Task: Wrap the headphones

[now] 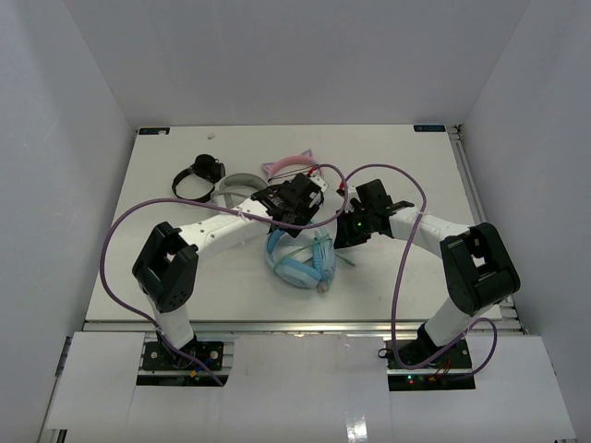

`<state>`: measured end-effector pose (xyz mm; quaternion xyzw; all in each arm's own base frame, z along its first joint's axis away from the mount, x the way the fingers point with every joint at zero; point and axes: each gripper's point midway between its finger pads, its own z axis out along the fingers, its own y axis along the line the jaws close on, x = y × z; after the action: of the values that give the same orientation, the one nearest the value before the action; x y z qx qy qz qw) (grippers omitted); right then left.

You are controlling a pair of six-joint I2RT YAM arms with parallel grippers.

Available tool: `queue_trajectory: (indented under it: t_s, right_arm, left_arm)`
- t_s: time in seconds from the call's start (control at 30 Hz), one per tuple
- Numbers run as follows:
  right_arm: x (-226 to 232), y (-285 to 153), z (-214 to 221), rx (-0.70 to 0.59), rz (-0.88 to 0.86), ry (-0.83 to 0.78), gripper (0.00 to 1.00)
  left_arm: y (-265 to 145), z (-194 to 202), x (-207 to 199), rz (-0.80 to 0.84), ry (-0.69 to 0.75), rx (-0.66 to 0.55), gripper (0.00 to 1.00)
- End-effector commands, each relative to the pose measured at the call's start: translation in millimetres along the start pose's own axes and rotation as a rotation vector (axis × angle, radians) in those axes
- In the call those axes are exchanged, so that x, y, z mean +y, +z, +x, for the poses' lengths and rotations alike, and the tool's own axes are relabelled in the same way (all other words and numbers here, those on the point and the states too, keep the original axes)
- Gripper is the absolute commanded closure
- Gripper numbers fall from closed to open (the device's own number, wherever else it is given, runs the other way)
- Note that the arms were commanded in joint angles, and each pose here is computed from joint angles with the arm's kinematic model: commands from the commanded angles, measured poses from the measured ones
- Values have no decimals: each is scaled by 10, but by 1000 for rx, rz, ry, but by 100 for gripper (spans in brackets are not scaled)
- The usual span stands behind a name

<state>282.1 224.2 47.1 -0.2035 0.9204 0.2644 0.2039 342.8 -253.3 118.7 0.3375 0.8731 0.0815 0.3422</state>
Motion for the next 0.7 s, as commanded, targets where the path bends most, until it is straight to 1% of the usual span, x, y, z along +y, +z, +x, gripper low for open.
queue_trajectory:
  t_s: [0.0,0.13,0.3,0.5,0.67]
  right_arm:
    - [-7,-3,-129,-33,3,-10,74]
    - [2,-19,-144,-39,2,-12,75]
    - [-18,-65,-163,-52,25,-12,75]
    - [-94,-199,-260,-93,105,-2,76]
    - [-138,-273,-312,-106,152,14,81]
  left_arm:
    - [-83,-143,122,-26,-49,-39,27]
    - [-51,-118,120,-34,-49,-32,26]
    - [-138,-238,127,-13,-69,-70,26]
    - [-375,-423,209,4,-107,-143,26]
    - [-651,-645,312,18,-145,-233,25]
